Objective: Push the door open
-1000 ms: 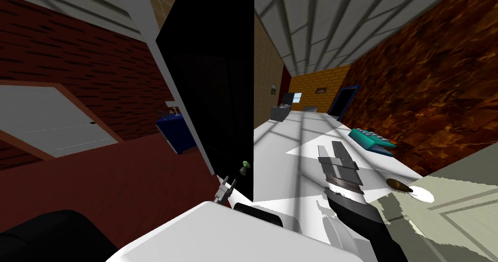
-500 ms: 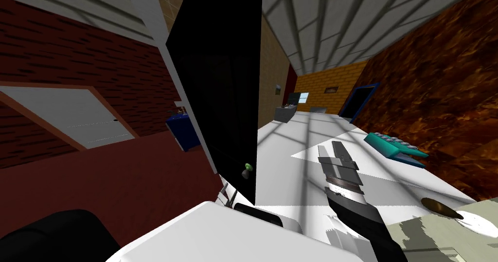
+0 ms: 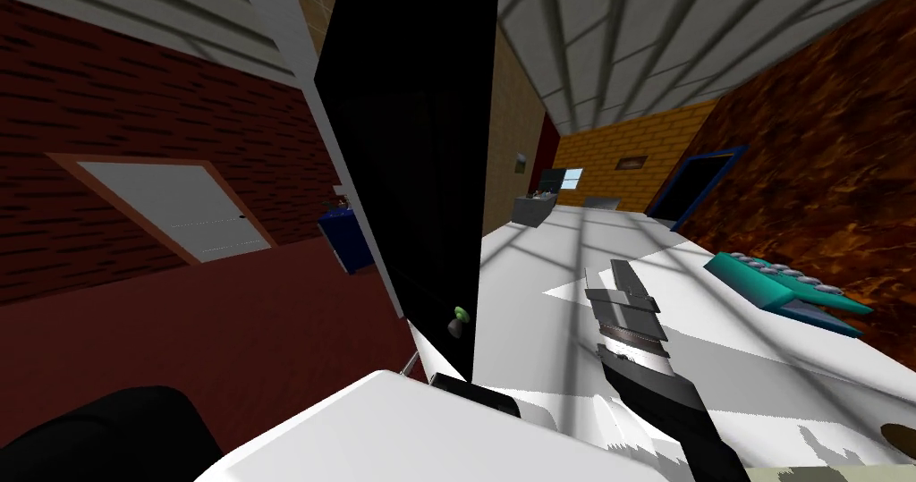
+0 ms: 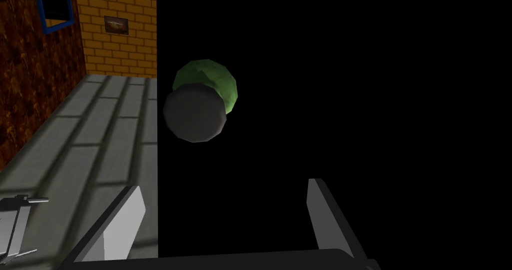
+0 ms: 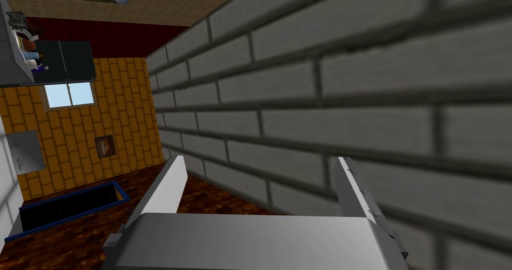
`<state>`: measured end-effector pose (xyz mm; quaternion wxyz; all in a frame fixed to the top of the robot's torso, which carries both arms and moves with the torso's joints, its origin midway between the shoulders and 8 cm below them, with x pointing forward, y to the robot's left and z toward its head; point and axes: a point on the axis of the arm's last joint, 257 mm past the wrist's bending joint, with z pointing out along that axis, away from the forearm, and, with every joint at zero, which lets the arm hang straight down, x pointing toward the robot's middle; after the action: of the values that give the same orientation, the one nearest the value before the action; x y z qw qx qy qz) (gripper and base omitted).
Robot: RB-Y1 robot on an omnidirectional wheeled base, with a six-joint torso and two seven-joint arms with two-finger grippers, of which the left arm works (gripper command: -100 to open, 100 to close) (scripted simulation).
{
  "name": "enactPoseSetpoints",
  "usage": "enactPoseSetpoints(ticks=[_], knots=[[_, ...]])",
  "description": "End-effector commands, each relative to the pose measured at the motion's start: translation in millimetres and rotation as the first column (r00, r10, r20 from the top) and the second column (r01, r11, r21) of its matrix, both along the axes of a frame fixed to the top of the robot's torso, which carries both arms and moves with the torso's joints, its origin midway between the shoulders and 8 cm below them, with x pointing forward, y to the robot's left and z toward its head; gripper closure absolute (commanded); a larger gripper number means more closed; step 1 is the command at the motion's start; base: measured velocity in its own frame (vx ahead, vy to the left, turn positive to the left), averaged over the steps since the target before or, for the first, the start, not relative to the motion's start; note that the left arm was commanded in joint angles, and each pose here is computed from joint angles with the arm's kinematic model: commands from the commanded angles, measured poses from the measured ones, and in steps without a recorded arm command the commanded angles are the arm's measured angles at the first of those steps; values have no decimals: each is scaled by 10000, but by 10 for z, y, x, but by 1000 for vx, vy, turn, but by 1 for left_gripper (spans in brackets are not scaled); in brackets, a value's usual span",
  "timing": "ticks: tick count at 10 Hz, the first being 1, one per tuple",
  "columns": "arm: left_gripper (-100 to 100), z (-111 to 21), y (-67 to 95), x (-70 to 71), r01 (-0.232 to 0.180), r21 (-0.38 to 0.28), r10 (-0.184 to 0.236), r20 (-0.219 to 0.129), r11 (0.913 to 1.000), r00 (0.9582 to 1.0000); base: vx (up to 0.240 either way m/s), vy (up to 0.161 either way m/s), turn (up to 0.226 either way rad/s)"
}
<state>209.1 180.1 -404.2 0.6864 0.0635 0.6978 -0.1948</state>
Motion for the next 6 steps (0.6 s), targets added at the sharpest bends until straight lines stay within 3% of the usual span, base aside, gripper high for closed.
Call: enactPoseSetpoints(ticks=[1, 3, 6], knots=[[-100, 37, -103, -173, 256, 528, -265, 172, 9983, 9995, 76, -1, 193], [-100, 60, -231, -404, 510, 1025, -539, 264, 9934, 9982, 64, -10, 124], [-100, 103, -372, -619, 753, 1589, -831, 434, 9844, 9956, 57, 6, 116]])
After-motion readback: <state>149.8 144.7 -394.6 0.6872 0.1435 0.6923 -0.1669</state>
